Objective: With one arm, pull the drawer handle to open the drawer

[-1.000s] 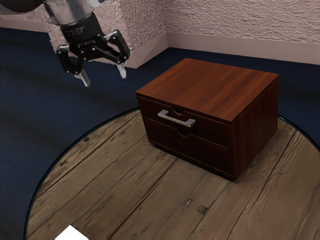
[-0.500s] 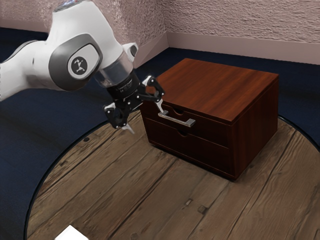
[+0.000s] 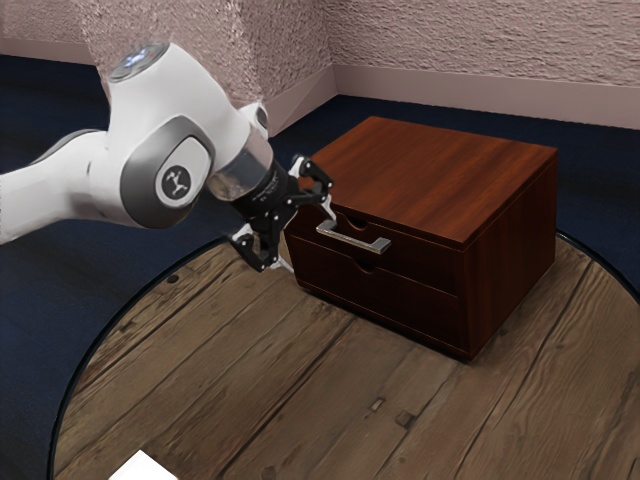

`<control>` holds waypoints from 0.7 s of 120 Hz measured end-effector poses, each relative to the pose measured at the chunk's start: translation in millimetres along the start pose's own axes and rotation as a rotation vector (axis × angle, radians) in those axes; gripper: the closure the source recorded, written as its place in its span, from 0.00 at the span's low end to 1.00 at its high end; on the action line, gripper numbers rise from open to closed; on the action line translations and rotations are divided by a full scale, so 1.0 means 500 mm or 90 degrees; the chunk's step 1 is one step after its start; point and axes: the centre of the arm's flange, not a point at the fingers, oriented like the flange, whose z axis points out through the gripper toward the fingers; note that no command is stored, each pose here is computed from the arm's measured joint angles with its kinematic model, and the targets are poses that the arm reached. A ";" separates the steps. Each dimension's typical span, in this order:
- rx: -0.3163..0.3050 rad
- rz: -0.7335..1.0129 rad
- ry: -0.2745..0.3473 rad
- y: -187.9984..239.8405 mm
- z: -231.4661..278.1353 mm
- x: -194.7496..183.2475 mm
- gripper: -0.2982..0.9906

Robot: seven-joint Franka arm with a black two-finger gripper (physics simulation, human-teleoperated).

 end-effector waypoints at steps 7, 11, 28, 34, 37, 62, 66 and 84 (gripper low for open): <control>-0.008 -0.010 0.003 -0.001 0.007 0.001 0.23; -0.012 -0.014 0.004 -0.002 0.012 0.001 0.23; -0.030 -0.032 0.010 -0.001 0.020 0.003 0.23; -0.033 -0.037 0.011 0.003 0.025 0.005 0.23; -0.034 -0.040 0.012 0.004 0.028 0.006 0.23; -0.042 -0.057 0.017 0.013 0.052 0.012 0.23; -0.043 -0.060 0.017 0.014 0.056 0.013 0.23; -0.049 -0.069 0.018 0.019 0.060 0.015 0.23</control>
